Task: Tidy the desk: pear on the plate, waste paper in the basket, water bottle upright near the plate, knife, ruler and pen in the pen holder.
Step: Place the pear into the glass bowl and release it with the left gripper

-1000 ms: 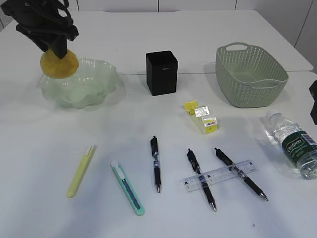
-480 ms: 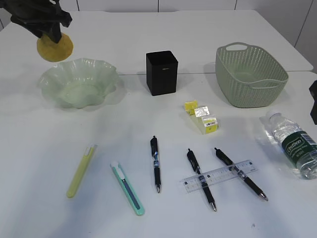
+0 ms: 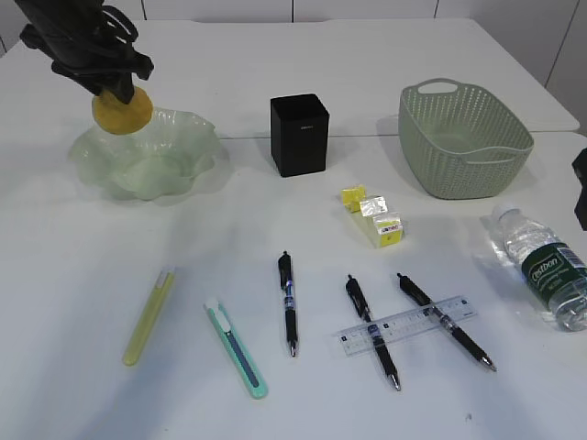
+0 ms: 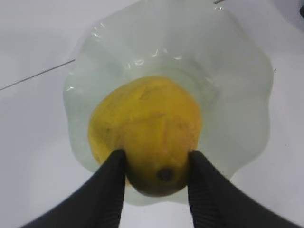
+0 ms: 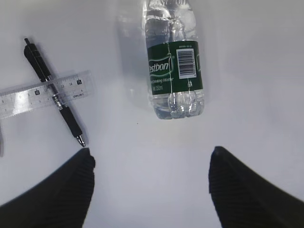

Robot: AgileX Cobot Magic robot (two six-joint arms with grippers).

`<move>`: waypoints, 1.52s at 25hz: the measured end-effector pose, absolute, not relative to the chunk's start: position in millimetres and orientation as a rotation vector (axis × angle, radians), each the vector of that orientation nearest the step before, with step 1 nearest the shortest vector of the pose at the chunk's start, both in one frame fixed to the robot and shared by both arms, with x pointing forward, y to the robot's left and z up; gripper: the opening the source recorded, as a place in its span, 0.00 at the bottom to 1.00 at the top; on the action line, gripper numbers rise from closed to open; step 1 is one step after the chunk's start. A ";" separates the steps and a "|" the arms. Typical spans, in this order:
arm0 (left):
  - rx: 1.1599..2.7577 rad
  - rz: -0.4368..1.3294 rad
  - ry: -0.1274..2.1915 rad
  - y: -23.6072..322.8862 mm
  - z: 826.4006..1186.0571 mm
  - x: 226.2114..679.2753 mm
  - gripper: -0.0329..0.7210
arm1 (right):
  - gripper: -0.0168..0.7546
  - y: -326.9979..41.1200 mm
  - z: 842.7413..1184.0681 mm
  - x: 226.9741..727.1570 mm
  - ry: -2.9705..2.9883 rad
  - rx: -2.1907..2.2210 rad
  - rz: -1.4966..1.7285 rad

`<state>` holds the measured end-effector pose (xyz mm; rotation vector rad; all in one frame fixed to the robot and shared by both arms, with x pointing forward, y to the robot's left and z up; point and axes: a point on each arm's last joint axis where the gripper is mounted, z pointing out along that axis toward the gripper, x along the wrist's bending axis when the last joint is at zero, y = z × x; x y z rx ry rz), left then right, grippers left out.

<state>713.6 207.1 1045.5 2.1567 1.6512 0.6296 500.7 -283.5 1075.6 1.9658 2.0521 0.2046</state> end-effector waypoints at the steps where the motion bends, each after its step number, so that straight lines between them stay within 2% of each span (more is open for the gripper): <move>1: 2.145 0.622 1.648 205.7 1044.3 715.8 0.42 | 0.74 -283.5 1075.6 500.7 2.052 1.966 0.205; 8: 2.094 0.552 1.657 199.2 1026.6 731.9 0.42 | 0.74 -283.5 1075.6 500.7 2.052 1.966 0.205; 13: 2.073 0.491 1.705 205.9 1007.9 739.1 0.42 | 0.74 -283.5 1075.6 500.7 2.052 1.966 0.205; 22: 2.035 0.454 1.755 220.0 996.3 745.1 0.42 | 0.74 -283.5 1075.6 500.7 2.052 1.966 0.205; 30: 2.076 0.386 1.798 219.0 973.8 746.1 0.42 | 0.74 -283.5 1075.6 500.7 2.052 1.966 0.205; 38: 2.089 0.365 1.811 218.9 967.8 745.9 0.42 | 0.74 -283.3 1075.6 500.7 2.052 1.967 0.206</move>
